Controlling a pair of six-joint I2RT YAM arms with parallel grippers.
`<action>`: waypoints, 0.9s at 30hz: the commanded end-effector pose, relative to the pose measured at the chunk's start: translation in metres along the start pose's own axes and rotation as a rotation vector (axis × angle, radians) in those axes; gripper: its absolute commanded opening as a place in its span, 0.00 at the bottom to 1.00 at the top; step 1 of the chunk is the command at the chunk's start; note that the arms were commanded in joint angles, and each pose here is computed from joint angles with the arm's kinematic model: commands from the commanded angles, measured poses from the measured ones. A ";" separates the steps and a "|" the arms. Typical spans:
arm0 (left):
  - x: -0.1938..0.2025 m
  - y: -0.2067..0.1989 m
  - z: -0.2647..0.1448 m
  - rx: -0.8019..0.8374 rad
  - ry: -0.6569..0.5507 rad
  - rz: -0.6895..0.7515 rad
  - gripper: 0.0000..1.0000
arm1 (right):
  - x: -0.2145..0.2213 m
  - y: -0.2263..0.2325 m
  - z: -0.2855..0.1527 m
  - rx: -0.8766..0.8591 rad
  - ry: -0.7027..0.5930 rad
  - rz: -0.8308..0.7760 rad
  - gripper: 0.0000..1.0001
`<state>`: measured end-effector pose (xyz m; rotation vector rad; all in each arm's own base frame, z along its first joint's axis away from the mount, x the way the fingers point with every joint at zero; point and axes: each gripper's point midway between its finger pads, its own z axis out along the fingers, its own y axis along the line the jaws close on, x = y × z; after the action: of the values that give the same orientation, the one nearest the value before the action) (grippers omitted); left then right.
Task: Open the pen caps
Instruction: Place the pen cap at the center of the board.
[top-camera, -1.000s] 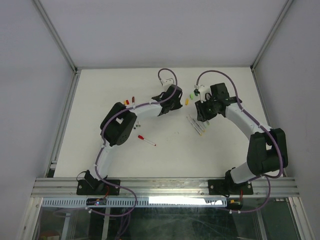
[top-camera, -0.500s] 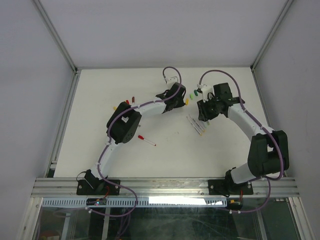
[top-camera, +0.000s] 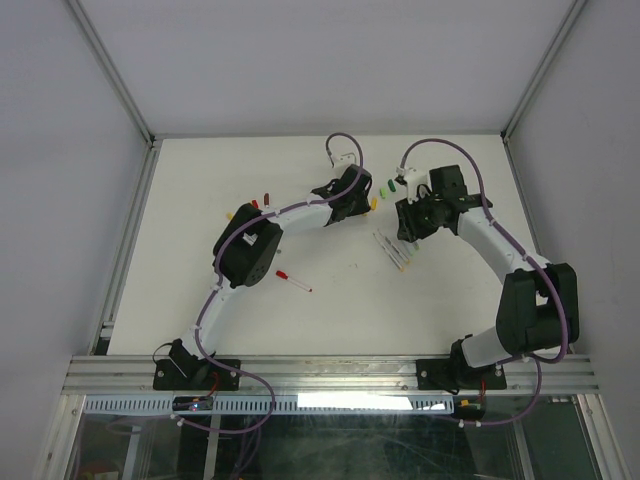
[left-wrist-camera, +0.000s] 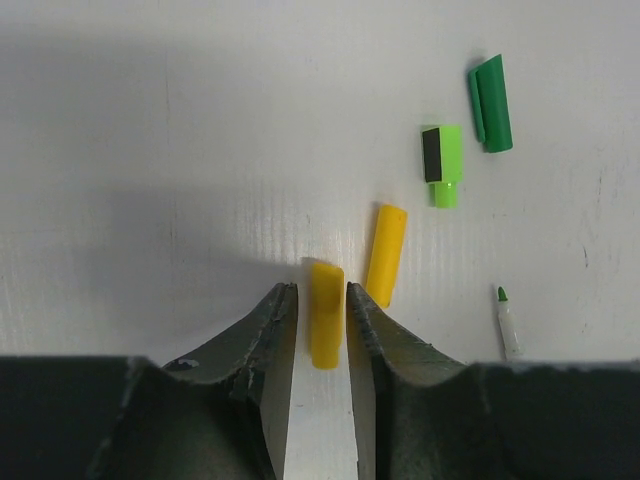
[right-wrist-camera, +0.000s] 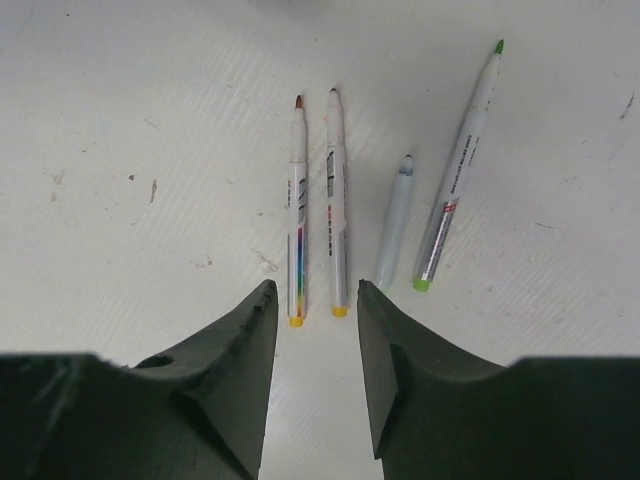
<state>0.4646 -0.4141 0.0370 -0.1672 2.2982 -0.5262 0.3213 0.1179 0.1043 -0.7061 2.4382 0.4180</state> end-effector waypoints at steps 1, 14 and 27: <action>-0.050 -0.039 -0.039 0.098 -0.094 0.002 0.28 | -0.017 0.004 -0.013 -0.013 -0.082 -0.035 0.40; -0.075 -0.044 -0.159 0.340 -0.224 0.077 0.37 | -0.028 0.031 -0.035 -0.126 -0.179 -0.124 0.43; -0.039 0.017 -0.250 0.463 -0.326 0.131 0.59 | -0.041 0.073 -0.069 -0.291 -0.319 -0.241 0.43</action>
<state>0.3253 -0.3193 0.1653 0.1100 1.9871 -0.8277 0.2909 0.1518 0.1677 -0.8963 2.1278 0.6646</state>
